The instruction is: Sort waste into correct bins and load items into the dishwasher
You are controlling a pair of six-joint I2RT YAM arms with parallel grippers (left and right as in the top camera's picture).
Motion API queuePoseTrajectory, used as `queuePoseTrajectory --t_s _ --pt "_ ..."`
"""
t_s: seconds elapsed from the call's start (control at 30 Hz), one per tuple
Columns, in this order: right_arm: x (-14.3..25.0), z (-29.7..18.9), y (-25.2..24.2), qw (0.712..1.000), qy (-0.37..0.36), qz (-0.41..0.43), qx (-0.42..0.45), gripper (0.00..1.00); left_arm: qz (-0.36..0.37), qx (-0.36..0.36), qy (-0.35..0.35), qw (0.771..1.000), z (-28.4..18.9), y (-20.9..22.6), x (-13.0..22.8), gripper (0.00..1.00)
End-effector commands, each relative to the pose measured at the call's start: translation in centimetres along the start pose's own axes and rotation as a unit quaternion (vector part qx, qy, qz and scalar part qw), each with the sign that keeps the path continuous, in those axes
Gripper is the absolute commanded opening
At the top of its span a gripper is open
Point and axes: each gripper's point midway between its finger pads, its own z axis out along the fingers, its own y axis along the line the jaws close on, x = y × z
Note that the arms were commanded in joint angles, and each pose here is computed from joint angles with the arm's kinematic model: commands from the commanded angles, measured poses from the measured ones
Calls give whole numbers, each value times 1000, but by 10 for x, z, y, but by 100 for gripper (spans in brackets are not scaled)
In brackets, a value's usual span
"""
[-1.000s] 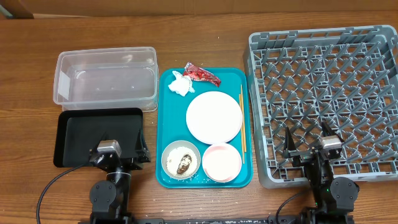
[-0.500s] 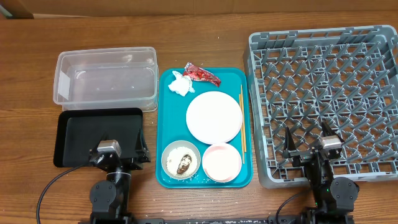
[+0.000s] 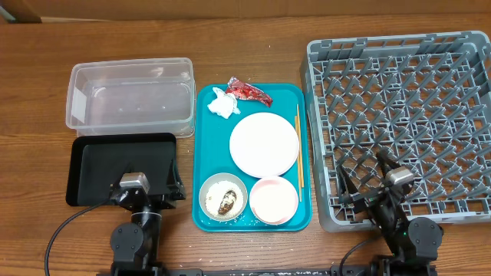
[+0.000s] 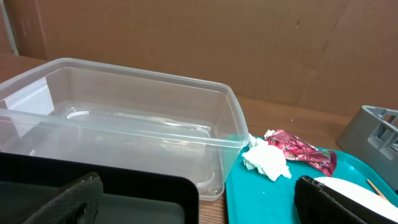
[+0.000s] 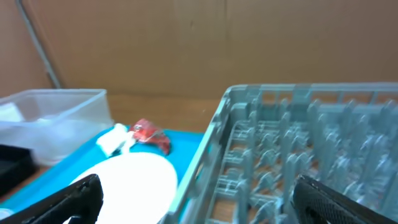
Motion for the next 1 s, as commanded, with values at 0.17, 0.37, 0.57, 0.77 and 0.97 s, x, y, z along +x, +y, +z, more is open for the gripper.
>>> queuePoseTrajectory --t_s 0.17,0.37,0.57,0.77,0.97 --pt "-82 -23 22 998 29 57 0 100 -11 73 0 997 -2 -25 -1 100" --pt "-107 -28 28 983 159 93 14 100 -4 160 -45 986 -11 -56 -26 100" --pt "-150 -19 49 972 186 135 -40 100 20 270 -107 957 -46 -100 -88 100" --pt "-162 -4 65 960 185 182 -106 100 16 268 -72 961 -65 -113 -146 100" --pt "-121 4 46 911 284 297 -28 100 -18 245 92 965 -50 -120 -157 100"
